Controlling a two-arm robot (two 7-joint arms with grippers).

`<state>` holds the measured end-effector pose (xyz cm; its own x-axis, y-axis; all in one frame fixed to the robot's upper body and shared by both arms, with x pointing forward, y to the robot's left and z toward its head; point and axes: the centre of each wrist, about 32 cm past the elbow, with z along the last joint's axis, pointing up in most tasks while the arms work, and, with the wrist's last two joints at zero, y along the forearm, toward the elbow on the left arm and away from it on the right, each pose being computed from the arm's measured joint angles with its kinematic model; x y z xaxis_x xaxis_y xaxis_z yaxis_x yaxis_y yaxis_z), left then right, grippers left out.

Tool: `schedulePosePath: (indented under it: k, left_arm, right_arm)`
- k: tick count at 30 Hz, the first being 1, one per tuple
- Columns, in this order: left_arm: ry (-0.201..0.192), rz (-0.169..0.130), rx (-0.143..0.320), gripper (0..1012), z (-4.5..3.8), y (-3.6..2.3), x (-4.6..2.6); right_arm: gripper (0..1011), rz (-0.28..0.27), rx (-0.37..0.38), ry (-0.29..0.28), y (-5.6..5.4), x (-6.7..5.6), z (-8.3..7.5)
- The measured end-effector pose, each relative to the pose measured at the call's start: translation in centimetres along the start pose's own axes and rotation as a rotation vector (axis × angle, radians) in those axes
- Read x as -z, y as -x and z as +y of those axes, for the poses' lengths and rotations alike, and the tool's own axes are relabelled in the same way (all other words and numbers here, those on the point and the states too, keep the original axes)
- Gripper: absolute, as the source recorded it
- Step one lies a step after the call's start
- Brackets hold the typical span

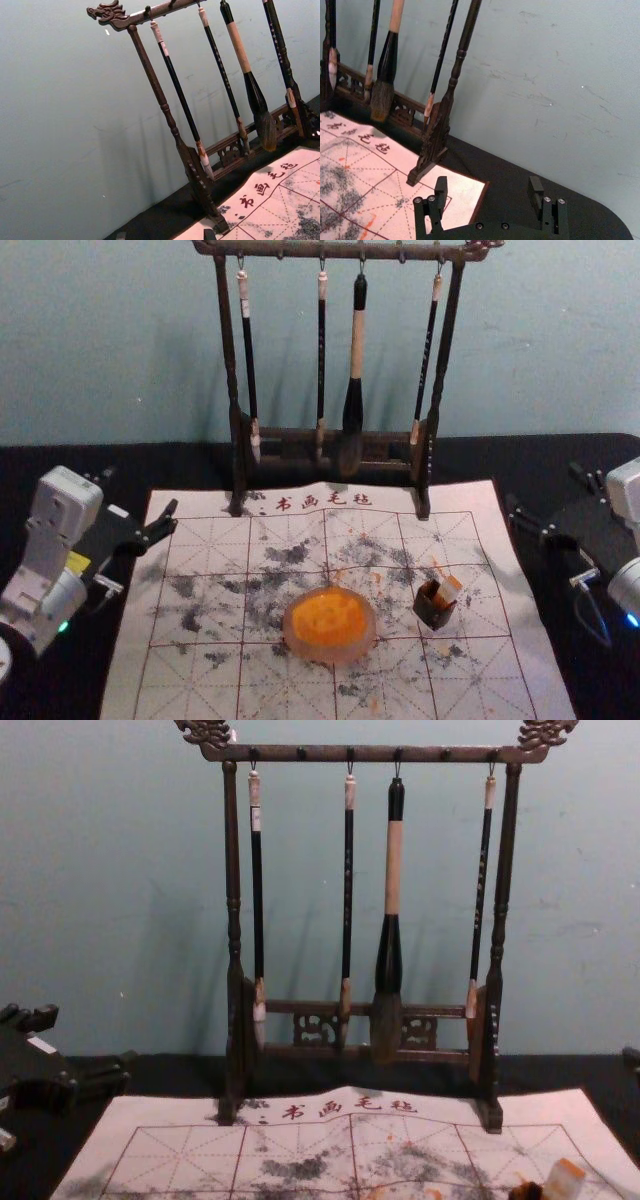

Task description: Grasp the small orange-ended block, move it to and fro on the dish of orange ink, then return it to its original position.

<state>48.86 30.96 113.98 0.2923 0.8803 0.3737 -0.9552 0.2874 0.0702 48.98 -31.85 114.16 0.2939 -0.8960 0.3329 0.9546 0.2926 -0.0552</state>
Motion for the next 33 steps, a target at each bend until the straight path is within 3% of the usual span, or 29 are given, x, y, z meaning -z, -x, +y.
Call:
schedulePosePath:
  k: [7,18,33]
  left_arm:
    - [0.0,0.0,0.0,1001,0.0,0.0,0.0]
    - [0.0,0.0,0.0,1001,0.0,0.0,0.0]
    - [0.0,0.0,0.0,1001,0.0,0.0,0.0]
  right_arm:
    - [1000,0.056,-0.029,-0.028,-0.6,0.1,-0.8]
    - [1000,0.102,-0.105,-0.05,-1.0,-0.3,-2.9]
    - [1000,0.172,-0.243,-0.052,0.7,-0.2,-5.1]
